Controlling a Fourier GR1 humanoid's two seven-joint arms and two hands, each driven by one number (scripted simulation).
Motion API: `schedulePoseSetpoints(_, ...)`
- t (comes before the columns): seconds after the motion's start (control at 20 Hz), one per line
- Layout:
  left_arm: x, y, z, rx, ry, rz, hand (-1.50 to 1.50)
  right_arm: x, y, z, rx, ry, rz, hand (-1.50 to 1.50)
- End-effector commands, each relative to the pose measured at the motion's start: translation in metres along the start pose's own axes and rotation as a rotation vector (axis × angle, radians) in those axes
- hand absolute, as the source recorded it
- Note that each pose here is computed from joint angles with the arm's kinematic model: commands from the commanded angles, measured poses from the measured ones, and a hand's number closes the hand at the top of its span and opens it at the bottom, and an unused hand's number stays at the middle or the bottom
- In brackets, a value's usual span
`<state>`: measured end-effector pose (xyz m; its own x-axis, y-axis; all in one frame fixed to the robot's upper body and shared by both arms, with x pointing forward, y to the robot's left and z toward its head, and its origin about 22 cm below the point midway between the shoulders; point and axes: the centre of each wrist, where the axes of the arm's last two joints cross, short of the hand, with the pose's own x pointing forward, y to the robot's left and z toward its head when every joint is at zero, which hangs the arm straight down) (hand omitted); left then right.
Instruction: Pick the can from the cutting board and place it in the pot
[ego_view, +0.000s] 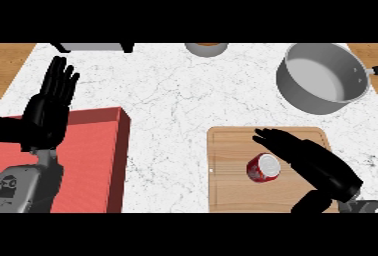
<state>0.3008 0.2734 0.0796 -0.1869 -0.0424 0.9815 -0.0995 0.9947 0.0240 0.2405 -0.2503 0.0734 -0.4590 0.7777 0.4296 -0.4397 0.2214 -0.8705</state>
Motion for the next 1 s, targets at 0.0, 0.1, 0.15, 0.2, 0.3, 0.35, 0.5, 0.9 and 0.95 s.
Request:
schedulePoseSetpoints(0.0,-0.005,-0.007,0.014,-0.017,-0.006,-0.006,0.00,-0.023,0.004,-0.016,-0.001,0.046,0.016,-1.50)
schedulePoseSetpoints(0.1,-0.015,0.000,-0.011,0.008,0.003,-0.003,0.00,-0.012,0.014,-0.020,0.001,0.043,0.001,-1.50)
schedulePoseSetpoints(0.15,-0.006,0.012,0.001,0.010,-0.007,-0.008,0.00,-0.012,0.019,-0.006,0.011,0.044,-0.002,-1.50)
schedulePoseSetpoints(0.2,0.014,-0.004,-0.012,0.006,0.003,0.001,0.00,-0.008,0.044,-0.017,0.004,0.038,-0.010,-1.50)
schedulePoseSetpoints(0.3,-0.010,0.007,-0.002,0.006,-0.003,0.000,0.00,-0.007,0.037,-0.043,0.004,0.016,0.004,-1.50)
schedulePoseSetpoints(0.35,-0.005,0.014,-0.007,-0.003,0.003,0.012,0.00,-0.024,0.031,-0.043,0.007,0.020,0.004,-1.50)
schedulePoseSetpoints(0.5,0.001,-0.005,0.001,0.007,-0.002,-0.013,0.00,-0.018,0.041,-0.052,0.022,0.005,0.012,-1.50)
schedulePoseSetpoints(0.9,0.001,0.022,0.008,-0.016,-0.009,0.000,0.00,-0.015,0.059,-0.059,0.110,-0.121,0.060,1.50)
schedulePoseSetpoints(0.95,0.002,0.003,0.016,0.018,-0.012,-0.010,0.00,-0.011,0.068,-0.065,0.043,-0.163,0.050,1.50)
